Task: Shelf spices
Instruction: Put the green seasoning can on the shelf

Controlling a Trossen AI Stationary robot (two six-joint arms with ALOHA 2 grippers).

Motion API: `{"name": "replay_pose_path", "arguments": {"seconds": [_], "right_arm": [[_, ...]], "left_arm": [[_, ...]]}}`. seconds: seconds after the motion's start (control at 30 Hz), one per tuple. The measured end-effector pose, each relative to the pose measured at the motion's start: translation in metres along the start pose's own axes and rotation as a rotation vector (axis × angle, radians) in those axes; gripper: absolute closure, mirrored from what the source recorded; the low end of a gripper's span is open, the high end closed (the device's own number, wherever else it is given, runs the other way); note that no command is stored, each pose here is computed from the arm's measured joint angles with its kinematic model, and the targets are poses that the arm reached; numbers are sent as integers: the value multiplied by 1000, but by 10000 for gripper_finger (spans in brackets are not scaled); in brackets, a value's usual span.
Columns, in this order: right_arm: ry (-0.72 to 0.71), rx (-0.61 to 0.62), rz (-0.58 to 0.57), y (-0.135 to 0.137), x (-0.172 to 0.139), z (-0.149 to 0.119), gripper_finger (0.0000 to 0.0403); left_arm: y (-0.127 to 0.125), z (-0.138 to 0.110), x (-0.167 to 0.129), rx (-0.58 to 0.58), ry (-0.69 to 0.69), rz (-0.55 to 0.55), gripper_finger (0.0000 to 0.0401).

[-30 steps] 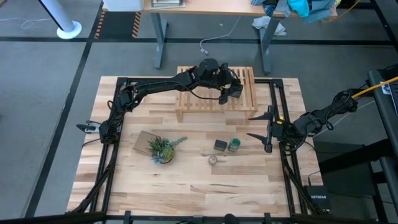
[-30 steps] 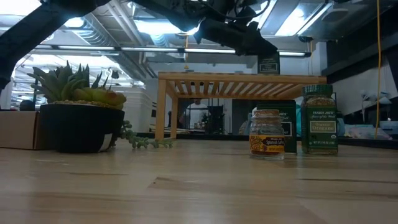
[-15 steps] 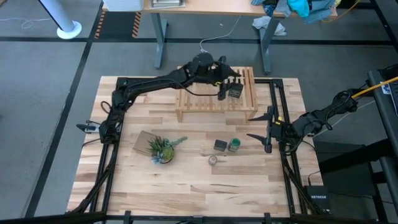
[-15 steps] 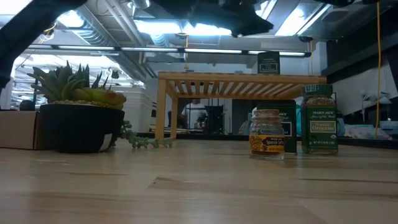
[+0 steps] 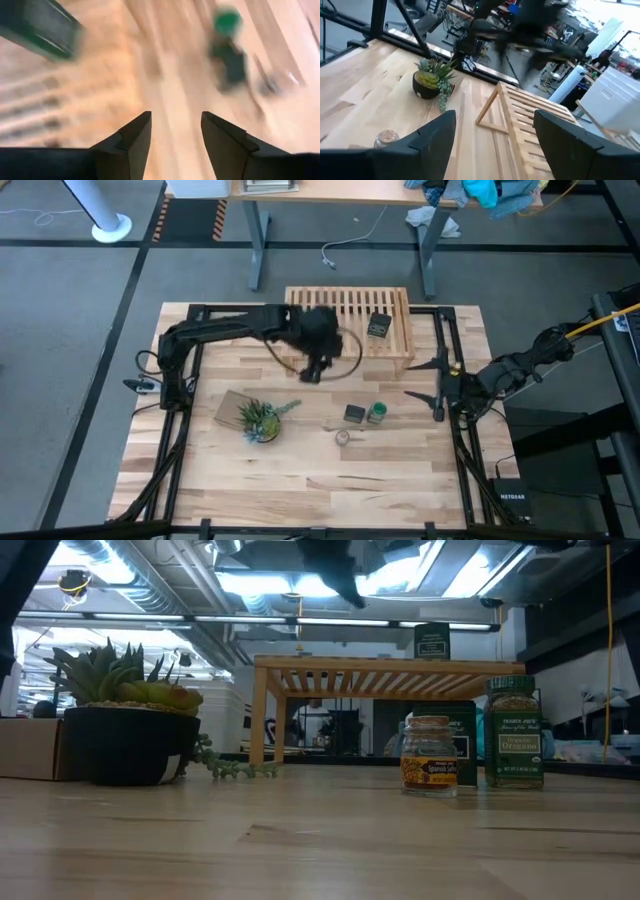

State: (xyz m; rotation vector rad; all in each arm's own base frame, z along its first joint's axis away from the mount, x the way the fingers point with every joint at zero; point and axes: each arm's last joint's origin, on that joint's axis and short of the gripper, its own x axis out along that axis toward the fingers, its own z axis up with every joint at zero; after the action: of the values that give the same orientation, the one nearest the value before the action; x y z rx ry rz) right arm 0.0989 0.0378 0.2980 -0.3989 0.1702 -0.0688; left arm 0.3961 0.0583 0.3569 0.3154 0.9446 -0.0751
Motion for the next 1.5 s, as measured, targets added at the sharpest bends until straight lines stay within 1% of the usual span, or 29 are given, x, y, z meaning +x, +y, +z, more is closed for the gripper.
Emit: {"name": "replay_pose_path", "arguments": {"seconds": [0.13, 0.23, 0.33, 0.37, 0.53, 0.6, 0.7, 0.8, 0.93, 1.03, 1.2, 1.37, 1.5], "right_arm": [[8, 117, 11, -16, -22, 1, 130], [30, 188, 87, -18, -31, -6, 130], [92, 225, 168, -16, -35, -16, 130], [86, 228, 180, -15, -34, -16, 130], [70, 227, 205, -14, -34, -15, 130], [74, 223, 206, -14, -33, -15, 130], [71, 224, 213, -14, -33, -15, 130], [72, 223, 216, -14, -33, -15, 130], [72, 223, 217, -14, -33, -15, 130], [72, 223, 217, -14, -33, -15, 130], [72, 222, 217, -14, -33, -15, 130], [71, 222, 217, -14, -33, -15, 130], [71, 223, 217, -14, -33, -15, 130]], "left_arm": [[-32, -4, 1, -41, 150, -87, 236], [-53, -6, 9, -86, 206, -121, 236], [-73, -13, 23, -111, 269, -141, 236], [-78, -16, 29, -113, 284, -138, 236], [-106, -32, 68, -81, 267, -125, 236], [-112, -38, 83, -71, 225, -113, 236], [-115, -49, 103, -78, 167, -81, 236], [-112, -56, 118, -107, 84, -51, 236], [-107, -64, 129, -149, 10, -23, 236], [-103, -65, 134, -169, -56, -10, 236], [-106, -66, 141, -177, -166, -59, 236], [-108, -65, 141, -178, -197, -68, 236], [-108, -59, 140, -170, -265, -95, 236]]}}
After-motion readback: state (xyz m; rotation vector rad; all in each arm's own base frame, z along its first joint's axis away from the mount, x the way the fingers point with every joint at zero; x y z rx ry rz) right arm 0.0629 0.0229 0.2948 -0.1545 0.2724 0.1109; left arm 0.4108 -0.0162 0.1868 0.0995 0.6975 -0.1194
